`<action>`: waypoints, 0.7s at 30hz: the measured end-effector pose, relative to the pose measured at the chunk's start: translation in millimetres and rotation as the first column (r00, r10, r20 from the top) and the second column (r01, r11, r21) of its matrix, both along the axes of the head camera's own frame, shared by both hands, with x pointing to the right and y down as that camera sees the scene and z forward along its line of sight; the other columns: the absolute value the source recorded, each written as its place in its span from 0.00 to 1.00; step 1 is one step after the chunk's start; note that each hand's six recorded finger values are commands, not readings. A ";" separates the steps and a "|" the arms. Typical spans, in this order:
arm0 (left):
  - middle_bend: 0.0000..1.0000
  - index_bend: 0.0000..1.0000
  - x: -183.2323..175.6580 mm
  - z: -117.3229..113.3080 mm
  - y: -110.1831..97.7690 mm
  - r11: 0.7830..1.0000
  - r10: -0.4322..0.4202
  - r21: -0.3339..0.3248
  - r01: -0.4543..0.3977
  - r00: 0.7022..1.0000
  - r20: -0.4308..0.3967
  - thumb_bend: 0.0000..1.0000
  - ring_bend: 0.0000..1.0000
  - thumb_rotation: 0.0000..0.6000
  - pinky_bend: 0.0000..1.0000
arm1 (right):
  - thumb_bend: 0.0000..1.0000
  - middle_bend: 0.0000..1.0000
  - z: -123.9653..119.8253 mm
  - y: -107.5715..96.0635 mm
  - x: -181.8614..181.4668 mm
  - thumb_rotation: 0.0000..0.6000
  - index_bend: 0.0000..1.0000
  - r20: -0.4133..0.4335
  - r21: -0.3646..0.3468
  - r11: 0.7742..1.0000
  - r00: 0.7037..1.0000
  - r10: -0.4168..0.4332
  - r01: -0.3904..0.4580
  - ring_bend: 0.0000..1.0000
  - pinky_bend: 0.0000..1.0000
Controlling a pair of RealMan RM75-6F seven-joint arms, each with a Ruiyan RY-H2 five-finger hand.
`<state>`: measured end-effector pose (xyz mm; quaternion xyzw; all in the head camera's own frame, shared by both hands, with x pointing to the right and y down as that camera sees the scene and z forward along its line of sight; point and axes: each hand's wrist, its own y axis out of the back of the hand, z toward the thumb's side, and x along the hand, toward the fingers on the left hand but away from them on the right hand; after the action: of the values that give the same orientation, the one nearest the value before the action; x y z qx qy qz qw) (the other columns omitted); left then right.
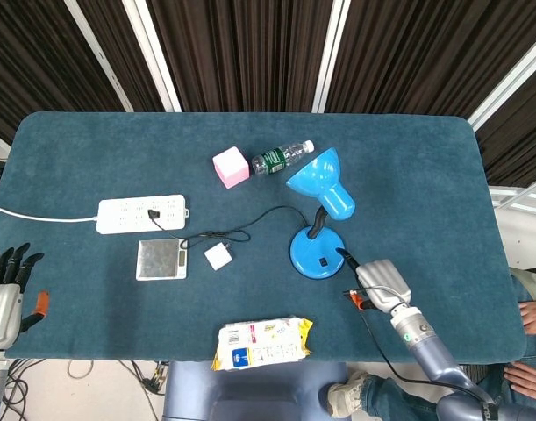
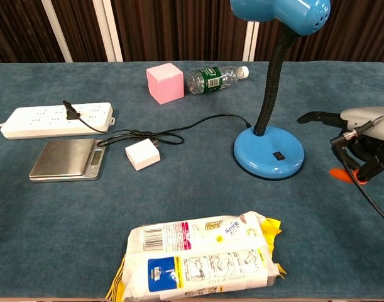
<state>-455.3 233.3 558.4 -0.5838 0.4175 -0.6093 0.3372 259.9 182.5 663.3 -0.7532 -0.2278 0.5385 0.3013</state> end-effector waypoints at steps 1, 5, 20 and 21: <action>0.04 0.17 0.0 0.0 0.1 1.000 0.000 0.000 0.000 1.000 0.000 0.47 0.00 1.00 0.00 | 0.43 0.76 1.2 0.6 -0.8 1.00 0.09 -0.001 -0.002 1.000 1.000 -0.001 0.001 0.76 0.79; 0.04 0.17 0.5 0.4 0.3 1.000 0.002 -0.003 -0.002 1.000 -0.001 0.47 0.00 1.00 0.00 | 0.43 0.76 7.1 3.3 -3.8 1.00 0.11 -0.007 -0.010 1.000 1.000 -0.006 0.006 0.76 0.81; 0.04 0.17 1.4 0.7 0.4 1.000 0.008 -0.003 -0.008 1.000 0.001 0.47 0.00 1.00 0.00 | 0.43 0.76 26.0 9.1 -18.0 1.00 0.13 -0.013 -0.041 0.999 0.999 -0.032 0.032 0.76 0.88; 0.04 0.17 1.3 0.7 0.3 1.000 0.008 -0.003 -0.008 1.000 0.001 0.47 0.00 1.00 0.00 | 0.43 0.76 26.6 9.1 -18.7 1.00 0.13 -0.013 -0.042 0.999 0.999 -0.032 0.032 0.76 0.89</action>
<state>-454.1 233.6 559.1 -0.5857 0.4140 -0.6088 0.3390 241.2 191.6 689.9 -0.7592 -0.2024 0.5434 0.2955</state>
